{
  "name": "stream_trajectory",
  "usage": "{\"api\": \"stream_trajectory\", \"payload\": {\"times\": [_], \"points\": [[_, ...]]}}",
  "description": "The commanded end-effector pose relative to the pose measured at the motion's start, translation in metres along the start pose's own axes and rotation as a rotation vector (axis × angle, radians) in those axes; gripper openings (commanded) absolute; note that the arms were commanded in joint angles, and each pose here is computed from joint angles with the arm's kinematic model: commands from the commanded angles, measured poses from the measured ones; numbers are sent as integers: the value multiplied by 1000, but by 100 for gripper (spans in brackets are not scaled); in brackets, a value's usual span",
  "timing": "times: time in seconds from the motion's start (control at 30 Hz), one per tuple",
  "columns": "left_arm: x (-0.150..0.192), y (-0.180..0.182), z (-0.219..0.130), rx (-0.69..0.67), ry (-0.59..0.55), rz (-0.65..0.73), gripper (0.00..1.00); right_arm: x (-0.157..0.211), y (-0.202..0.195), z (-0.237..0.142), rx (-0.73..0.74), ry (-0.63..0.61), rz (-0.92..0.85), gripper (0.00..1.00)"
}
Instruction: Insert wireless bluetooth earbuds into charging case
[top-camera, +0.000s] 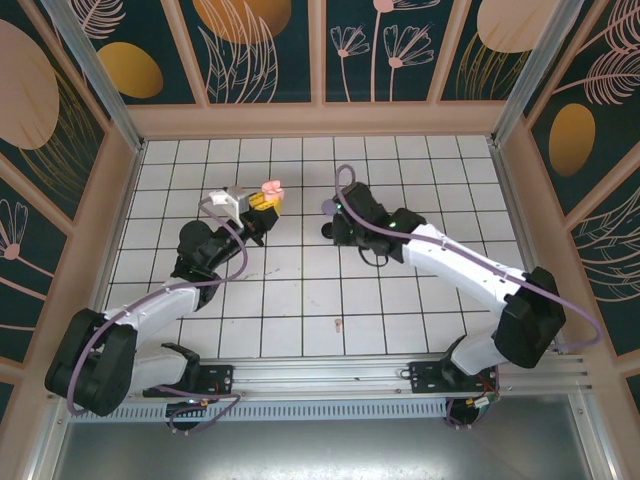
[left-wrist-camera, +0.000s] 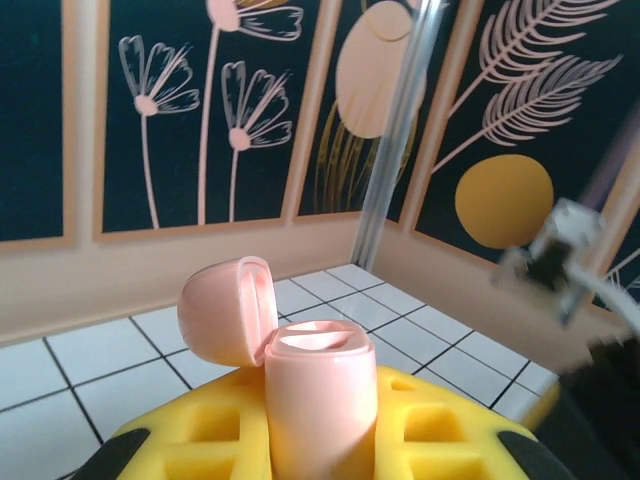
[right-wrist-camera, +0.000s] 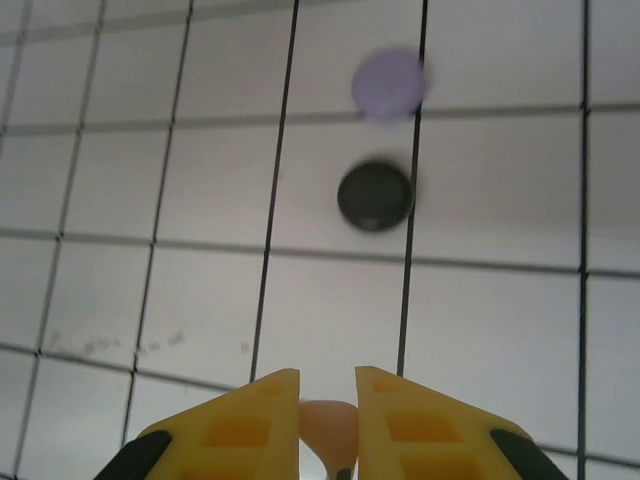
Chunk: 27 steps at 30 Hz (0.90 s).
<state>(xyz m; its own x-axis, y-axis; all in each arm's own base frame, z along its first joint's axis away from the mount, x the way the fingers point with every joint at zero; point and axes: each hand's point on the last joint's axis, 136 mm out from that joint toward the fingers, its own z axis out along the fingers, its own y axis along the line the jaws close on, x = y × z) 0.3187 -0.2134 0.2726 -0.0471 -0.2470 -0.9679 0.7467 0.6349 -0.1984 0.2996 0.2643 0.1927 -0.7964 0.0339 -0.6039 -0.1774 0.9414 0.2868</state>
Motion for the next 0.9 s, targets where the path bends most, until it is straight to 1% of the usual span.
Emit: {"api": "stream_trajectory", "payload": {"times": [0.0, 0.17, 0.33, 0.67, 0.87], "points": [[-8, -19, -6, 110, -74, 102, 0, -48, 9, -26, -63, -140, -67, 17], [5, -28, -6, 162, -68, 153, 0, -88, 17, -48, -112, -251, -114, 17], [14, -38, -1, 213, -81, 222, 0, -109, 33, -66, -178, -327, -179, 17], [18, -54, 23, 296, -129, 301, 0, -122, 64, -94, -343, -428, -283, 17], [11, -62, 37, 337, -195, 334, 0, -125, 76, -112, -419, -496, -319, 17]]}}
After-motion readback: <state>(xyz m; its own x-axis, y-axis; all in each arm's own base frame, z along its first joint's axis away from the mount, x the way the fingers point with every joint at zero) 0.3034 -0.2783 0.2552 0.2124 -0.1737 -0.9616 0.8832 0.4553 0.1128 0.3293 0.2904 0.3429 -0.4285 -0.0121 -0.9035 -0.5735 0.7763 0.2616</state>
